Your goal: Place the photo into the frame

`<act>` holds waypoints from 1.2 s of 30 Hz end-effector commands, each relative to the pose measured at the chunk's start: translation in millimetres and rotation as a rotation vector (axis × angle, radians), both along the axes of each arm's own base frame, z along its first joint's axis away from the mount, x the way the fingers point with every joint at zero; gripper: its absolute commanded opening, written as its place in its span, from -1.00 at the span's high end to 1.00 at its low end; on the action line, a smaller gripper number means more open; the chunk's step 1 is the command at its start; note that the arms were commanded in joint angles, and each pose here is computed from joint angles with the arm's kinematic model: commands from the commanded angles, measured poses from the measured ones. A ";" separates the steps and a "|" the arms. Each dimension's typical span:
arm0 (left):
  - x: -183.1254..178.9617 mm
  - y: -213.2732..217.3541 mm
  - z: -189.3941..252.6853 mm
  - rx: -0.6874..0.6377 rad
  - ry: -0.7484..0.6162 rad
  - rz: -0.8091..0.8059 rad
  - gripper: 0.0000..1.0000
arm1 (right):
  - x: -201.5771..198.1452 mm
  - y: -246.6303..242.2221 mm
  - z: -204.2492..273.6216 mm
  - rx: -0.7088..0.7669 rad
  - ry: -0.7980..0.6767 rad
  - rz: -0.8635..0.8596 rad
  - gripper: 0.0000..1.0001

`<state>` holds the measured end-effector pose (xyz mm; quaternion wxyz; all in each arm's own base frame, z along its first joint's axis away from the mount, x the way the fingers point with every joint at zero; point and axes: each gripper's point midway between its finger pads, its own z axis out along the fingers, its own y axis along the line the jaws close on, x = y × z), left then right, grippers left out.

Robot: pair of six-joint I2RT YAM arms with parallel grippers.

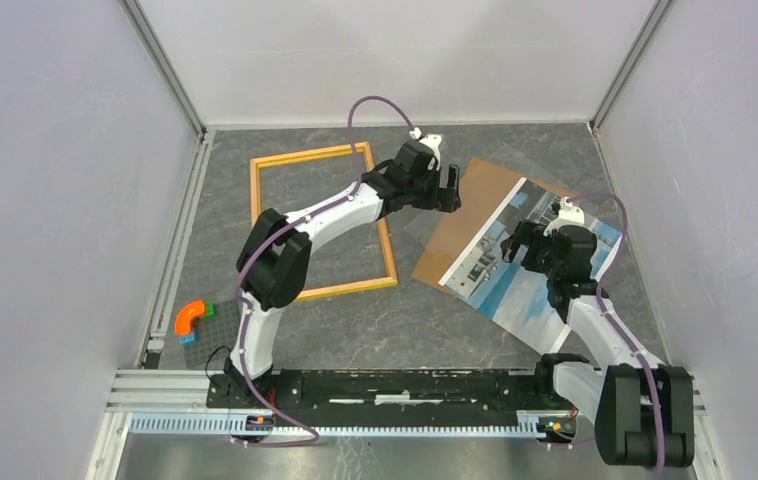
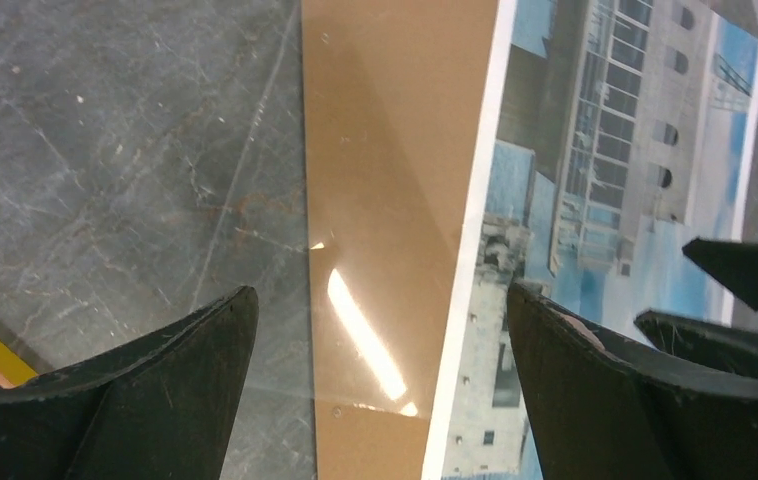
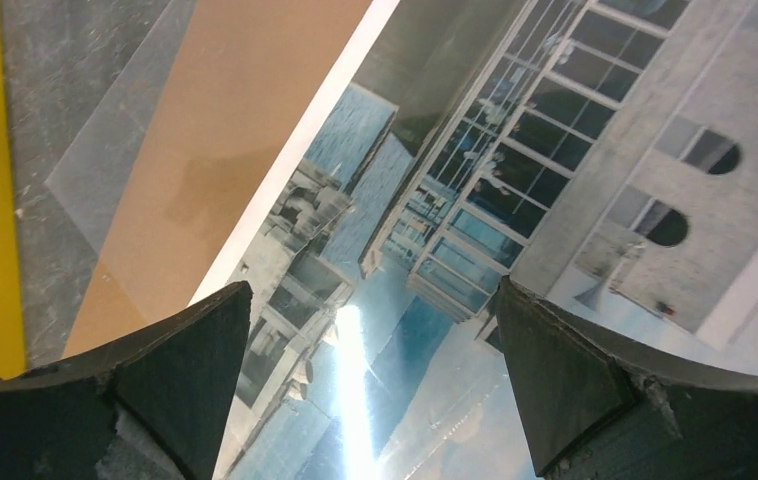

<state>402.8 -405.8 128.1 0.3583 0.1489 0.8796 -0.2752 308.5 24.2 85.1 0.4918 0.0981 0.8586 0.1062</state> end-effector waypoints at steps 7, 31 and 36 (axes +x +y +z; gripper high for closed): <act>25.4 6.1 -26.9 0.108 0.001 0.053 -1.00 | 6.8 10.8 -12.1 0.125 0.011 0.096 -0.87; 17.4 28.0 -92.9 0.147 0.192 0.054 -1.00 | -2.0 -3.1 -46.6 0.079 0.107 0.032 -0.87; 11.9 26.5 -96.9 0.100 0.255 0.041 -1.00 | -4.7 -2.6 -55.9 0.089 0.133 0.025 -0.86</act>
